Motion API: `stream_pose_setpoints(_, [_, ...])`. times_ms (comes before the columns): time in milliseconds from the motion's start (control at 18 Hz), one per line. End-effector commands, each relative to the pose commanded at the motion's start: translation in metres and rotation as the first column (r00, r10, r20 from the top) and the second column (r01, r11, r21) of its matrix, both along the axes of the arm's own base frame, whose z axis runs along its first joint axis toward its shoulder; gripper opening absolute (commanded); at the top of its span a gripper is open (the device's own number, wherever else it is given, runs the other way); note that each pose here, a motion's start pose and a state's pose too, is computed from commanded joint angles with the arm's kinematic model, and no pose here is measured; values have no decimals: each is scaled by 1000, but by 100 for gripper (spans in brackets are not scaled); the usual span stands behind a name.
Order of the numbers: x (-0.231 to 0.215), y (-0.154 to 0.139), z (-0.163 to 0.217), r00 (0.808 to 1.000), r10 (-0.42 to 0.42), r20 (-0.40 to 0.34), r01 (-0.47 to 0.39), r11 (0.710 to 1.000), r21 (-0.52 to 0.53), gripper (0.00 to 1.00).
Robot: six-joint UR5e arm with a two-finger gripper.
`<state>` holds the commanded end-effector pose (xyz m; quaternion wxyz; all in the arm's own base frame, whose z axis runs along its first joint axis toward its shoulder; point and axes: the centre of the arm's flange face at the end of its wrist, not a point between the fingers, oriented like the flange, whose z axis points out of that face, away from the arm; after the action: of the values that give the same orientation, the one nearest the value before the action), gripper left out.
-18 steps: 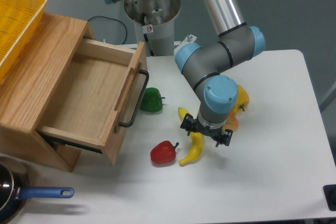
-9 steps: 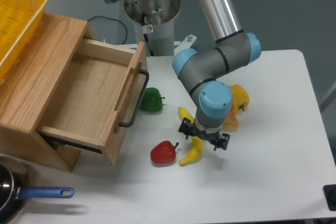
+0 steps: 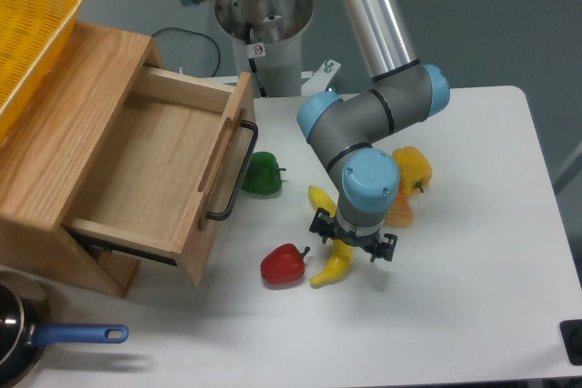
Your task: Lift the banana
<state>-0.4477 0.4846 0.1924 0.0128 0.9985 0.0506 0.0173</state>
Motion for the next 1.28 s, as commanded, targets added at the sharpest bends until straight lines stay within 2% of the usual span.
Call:
stream_pose_setpoints(556, [1, 2, -7, 1000, -6, 10, 6, 1000, -7, 99])
stream_pose_setpoints(611, [1, 2, -7, 1000, -6, 10, 6, 1000, -7, 96])
stream_pose_setpoints(722, [0, 3, -5, 1000, -6, 6, 6, 1000, -4, 80])
stream_pose_setpoints(1056, [0, 2, -2, 1000, -15, 7, 15, 1000, -4, 67])
stream_pose_setpoints(1278, [1, 2, -4, 1000, -15, 10, 15, 1000, -7, 48])
